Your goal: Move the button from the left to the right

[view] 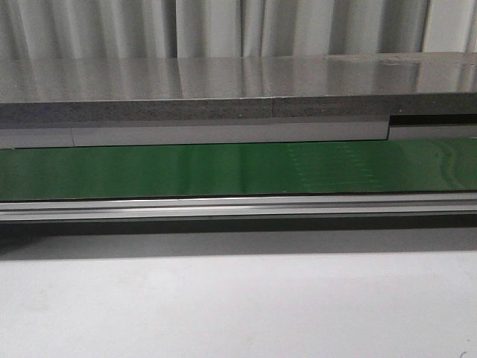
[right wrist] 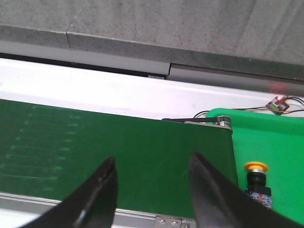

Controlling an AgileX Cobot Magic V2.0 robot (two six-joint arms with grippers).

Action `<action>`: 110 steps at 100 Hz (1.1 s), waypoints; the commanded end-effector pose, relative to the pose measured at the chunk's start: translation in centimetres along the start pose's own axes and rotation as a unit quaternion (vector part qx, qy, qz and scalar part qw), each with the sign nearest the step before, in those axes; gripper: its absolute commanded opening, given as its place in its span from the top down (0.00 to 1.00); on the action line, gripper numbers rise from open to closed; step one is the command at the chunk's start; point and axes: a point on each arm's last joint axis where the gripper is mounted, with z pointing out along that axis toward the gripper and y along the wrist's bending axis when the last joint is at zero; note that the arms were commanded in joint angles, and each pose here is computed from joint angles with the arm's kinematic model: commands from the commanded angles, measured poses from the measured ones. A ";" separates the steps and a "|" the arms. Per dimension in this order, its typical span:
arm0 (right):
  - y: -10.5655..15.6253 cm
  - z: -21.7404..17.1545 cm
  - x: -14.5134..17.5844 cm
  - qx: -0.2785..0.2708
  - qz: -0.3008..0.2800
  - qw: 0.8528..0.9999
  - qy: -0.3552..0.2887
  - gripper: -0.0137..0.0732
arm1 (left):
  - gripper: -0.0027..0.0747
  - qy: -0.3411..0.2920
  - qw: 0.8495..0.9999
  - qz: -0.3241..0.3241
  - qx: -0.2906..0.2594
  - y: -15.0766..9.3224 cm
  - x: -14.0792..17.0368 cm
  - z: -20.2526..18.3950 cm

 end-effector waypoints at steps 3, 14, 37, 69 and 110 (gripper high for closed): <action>0.3 -2.6 -0.7 0.008 0.012 0.997 -0.072 0.42 | 0.99 -0.054 0.999 -0.007 -0.001 0.1 -1.7 -0.1; 1.0 -4.6 0.5 -0.007 0.022 0.996 -0.083 0.42 | 0.99 -0.054 0.999 -0.007 -0.001 0.1 -1.7 -0.1; 2.0 -7.2 3.3 -0.025 0.022 0.995 -0.092 0.43 | 0.99 -0.054 0.999 -0.007 -0.001 0.1 -1.7 -0.1; 2.3 -7.4 4.7 -0.028 0.022 0.996 -0.085 0.77 | 0.99 -0.054 0.999 -0.007 -0.001 0.1 -1.7 -0.1; 2.3 -7.4 4.8 -0.030 0.022 0.996 -0.083 0.92 | 0.99 -0.054 0.999 -0.007 -0.001 0.1 -1.7 -0.1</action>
